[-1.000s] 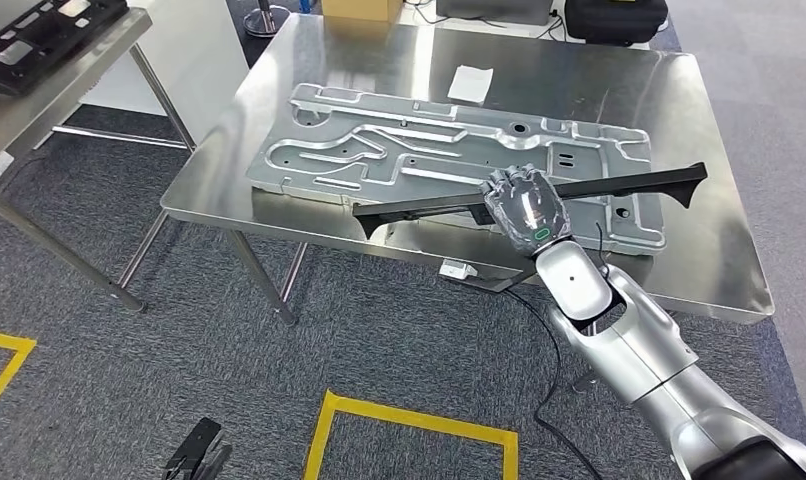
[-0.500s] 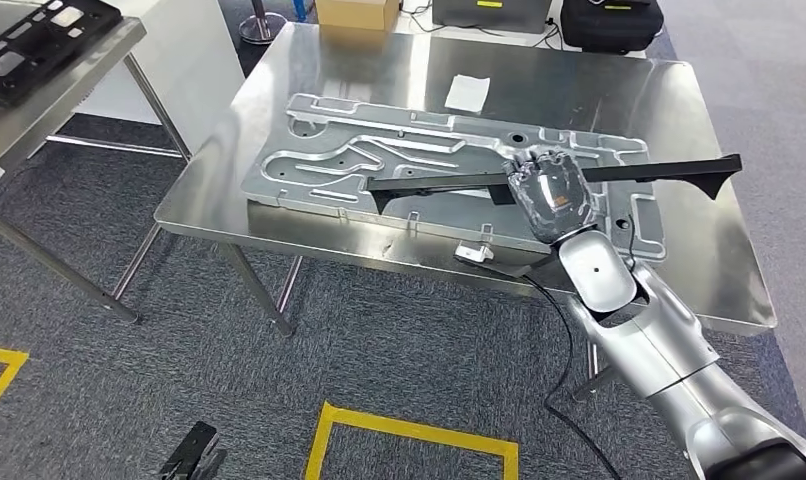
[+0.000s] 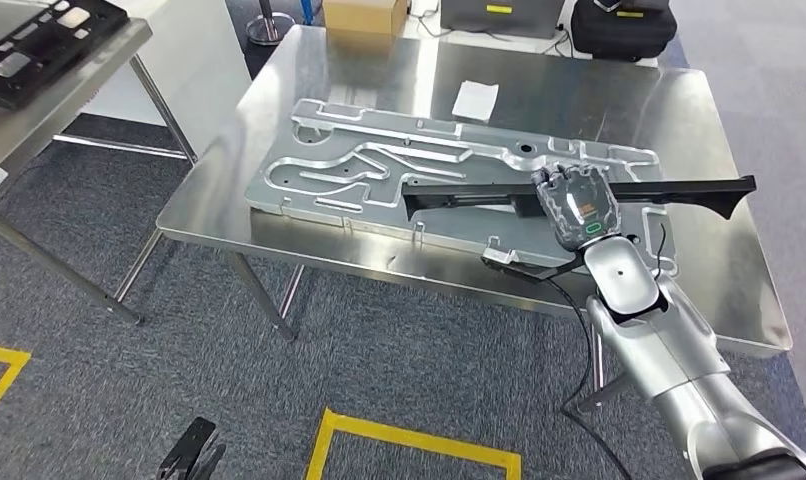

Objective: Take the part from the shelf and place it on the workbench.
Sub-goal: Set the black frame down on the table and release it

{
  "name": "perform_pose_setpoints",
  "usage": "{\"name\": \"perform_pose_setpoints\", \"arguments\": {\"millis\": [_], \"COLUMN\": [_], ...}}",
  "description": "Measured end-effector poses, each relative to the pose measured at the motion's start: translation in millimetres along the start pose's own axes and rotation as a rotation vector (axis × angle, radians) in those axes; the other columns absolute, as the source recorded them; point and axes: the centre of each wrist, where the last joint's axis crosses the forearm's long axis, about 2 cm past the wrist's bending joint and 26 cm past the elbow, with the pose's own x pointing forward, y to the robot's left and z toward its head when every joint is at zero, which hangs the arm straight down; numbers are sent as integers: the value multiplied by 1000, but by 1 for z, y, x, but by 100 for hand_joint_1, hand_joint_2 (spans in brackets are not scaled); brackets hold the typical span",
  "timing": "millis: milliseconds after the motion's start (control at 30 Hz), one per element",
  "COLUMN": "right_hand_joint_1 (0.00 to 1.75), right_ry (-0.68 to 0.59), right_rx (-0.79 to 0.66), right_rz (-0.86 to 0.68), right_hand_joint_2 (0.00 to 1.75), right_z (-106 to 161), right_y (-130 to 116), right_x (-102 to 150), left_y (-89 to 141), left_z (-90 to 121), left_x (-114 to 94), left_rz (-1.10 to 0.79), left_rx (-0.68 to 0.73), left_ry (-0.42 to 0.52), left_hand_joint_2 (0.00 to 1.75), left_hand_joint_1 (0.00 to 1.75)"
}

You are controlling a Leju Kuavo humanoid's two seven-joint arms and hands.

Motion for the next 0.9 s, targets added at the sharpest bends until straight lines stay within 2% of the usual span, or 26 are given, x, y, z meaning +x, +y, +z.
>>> {"name": "perform_pose_setpoints", "arguments": {"millis": [367,900], "right_hand_joint_1": [175,175], "right_ry": [5,37], "right_rx": [77,115], "right_rz": [-46,-78], "right_hand_joint_2": [175,175], "right_z": [7,19], "right_y": [19,36], "right_x": [3,0], "left_y": [2,4], "left_z": [1,2], "left_x": [-1,-5], "left_rz": [-10,-7], "left_rx": [-2,-2], "left_ry": [2,6], "left_hand_joint_2": [0,0], "left_hand_joint_1": [0,0]}}
